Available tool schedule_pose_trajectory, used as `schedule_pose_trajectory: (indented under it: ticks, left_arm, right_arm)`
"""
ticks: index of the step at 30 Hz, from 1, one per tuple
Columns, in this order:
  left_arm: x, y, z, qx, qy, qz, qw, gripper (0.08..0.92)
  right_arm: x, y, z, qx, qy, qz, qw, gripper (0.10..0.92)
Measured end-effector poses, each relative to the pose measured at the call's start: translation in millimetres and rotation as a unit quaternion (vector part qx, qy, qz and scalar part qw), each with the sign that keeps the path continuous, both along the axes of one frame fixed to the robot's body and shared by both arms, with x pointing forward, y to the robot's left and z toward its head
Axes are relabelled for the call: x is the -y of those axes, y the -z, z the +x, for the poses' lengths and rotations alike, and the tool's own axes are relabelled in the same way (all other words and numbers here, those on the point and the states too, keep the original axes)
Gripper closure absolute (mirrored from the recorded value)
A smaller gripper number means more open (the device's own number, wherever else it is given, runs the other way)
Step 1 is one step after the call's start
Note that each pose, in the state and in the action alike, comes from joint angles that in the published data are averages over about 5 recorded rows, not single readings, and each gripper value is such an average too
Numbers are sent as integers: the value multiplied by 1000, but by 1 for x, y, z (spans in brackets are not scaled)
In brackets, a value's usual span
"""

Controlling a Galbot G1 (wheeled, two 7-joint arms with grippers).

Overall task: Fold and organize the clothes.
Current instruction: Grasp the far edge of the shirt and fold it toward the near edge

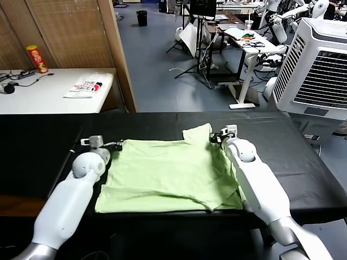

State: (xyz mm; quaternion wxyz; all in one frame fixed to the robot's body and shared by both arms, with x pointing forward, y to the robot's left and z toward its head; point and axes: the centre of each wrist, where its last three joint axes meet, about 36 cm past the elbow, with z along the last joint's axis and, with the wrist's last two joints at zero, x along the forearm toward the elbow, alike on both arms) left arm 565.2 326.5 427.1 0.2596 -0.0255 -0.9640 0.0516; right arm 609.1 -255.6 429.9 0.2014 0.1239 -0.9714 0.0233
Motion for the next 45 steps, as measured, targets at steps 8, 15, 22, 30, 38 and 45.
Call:
schedule_pose_trajectory:
  ticks: [8, 15, 22, 30, 38, 45]
  left_arm:
    - [-9, -23, -20, 28, 5, 5, 1000, 873]
    - [-16, -44, -57, 46, 21, 21, 998, 873]
    - [-17, -55, -105, 48, 40, 51, 997, 873]
    - [-4, -60, -154, 40, 57, 71, 995, 873]
    - [8, -56, -200, 25, 73, 82, 994, 873]
    - [12, -45, -225, 0, 75, 96, 992, 873]
  right_arm:
    - [25, -22, -53, 23, -20, 15, 999, 897]
    - [44, -37, -105, 17, -31, -10, 999, 897]
    - [49, -43, -147, 4, -32, -33, 999, 897]
    - [48, -48, -189, -42, -22, -57, 997, 897]
    - [47, -39, -217, -72, -25, -59, 995, 897]
    - [46, -30, -224, -86, -26, -58, 994, 897]
